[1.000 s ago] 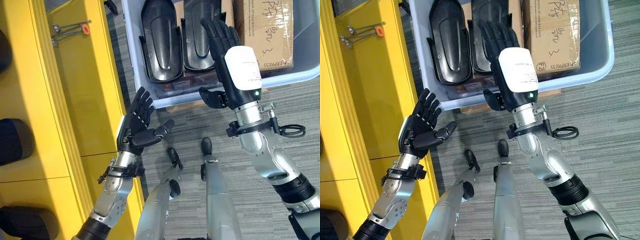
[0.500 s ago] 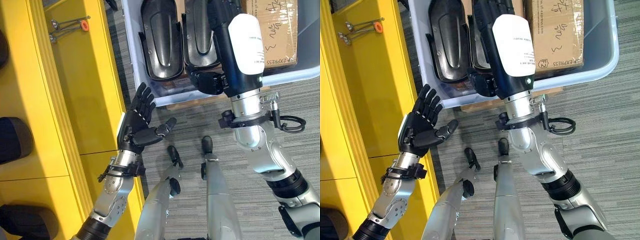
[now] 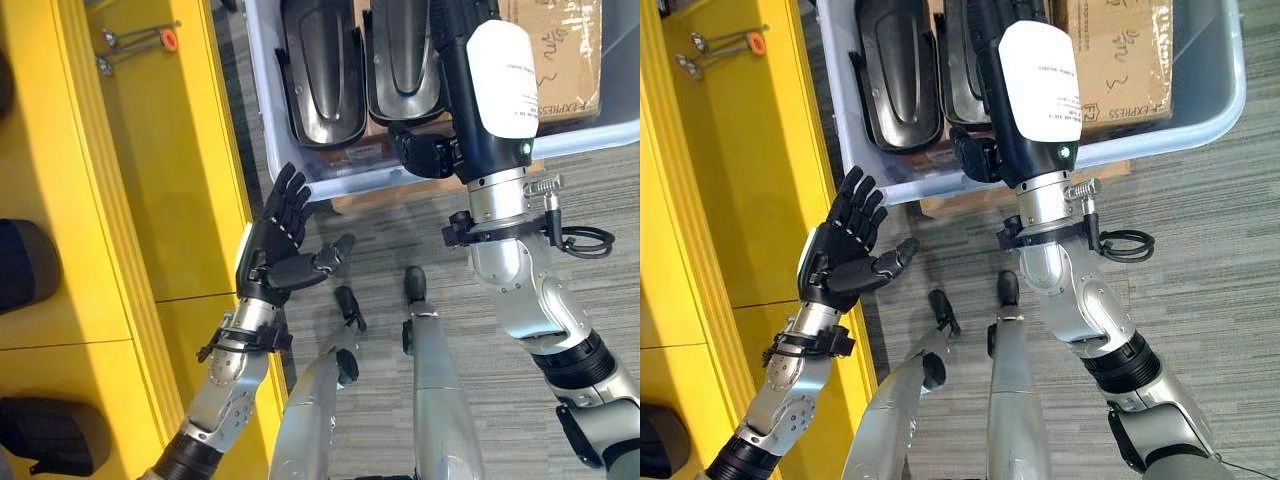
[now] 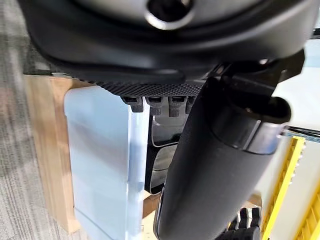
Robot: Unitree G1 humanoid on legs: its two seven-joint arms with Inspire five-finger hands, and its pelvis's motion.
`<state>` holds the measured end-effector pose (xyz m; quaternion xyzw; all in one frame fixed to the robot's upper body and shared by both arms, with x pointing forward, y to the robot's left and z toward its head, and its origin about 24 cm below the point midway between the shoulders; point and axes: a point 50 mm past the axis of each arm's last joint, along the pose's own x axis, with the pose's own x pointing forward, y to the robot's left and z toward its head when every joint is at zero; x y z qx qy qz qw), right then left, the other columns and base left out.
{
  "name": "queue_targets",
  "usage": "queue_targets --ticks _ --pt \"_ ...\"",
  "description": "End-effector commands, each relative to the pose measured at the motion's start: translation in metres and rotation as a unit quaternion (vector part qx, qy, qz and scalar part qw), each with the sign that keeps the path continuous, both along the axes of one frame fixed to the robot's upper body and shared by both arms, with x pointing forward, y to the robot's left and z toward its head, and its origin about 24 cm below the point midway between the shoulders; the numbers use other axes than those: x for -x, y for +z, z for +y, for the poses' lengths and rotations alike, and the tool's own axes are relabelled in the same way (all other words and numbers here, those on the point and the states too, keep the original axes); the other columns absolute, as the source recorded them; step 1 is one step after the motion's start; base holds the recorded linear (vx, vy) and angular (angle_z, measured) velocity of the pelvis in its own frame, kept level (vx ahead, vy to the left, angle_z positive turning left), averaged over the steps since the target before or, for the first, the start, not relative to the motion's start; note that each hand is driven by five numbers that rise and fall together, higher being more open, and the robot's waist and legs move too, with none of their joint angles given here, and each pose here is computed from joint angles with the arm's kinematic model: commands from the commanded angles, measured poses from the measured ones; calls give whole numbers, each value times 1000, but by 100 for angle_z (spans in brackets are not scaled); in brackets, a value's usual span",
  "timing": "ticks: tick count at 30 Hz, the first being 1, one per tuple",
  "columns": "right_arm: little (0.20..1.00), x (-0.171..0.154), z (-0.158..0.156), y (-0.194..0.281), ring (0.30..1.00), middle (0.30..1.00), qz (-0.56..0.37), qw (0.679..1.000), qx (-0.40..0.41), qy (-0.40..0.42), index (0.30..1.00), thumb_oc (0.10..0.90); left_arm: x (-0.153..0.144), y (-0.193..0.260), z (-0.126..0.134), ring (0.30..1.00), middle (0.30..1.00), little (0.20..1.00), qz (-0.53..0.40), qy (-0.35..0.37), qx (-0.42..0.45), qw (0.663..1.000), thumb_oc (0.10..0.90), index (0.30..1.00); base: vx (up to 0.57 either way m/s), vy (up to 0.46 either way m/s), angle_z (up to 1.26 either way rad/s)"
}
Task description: Move parts from the plastic box to the shelf.
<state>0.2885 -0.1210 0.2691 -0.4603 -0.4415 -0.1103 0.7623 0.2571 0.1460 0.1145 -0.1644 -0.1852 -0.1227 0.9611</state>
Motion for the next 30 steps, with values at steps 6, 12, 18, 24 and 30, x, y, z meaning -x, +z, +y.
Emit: queue_targets --ticks 6,12,18,24,30 --pt "1000 29 17 54 1000 1000 -171 984 29 37 1000 900 14 42 -16 1000 1000 1000 -121 -31 33 992 900 1000 2 -13 2" --pt "1000 25 18 55 1000 1000 -172 984 44 24 1000 900 13 45 -20 1000 1000 1000 -129 -51 24 990 900 1000 0 -3 1" --pt "1000 21 19 57 1000 1000 -185 981 62 9 1000 900 10 49 -20 1000 1000 1000 -133 -48 36 989 900 1000 18 0 1" --pt "1000 18 16 59 1000 1000 -221 970 90 -37 1000 900 7 49 -20 1000 1000 1000 -130 -43 25 990 900 1000 7 -25 5" --pt "1000 14 11 70 1000 1000 -260 952 132 -94 1000 900 4 50 -18 1000 1000 1000 -131 -45 17 990 900 1000 4 -44 7"
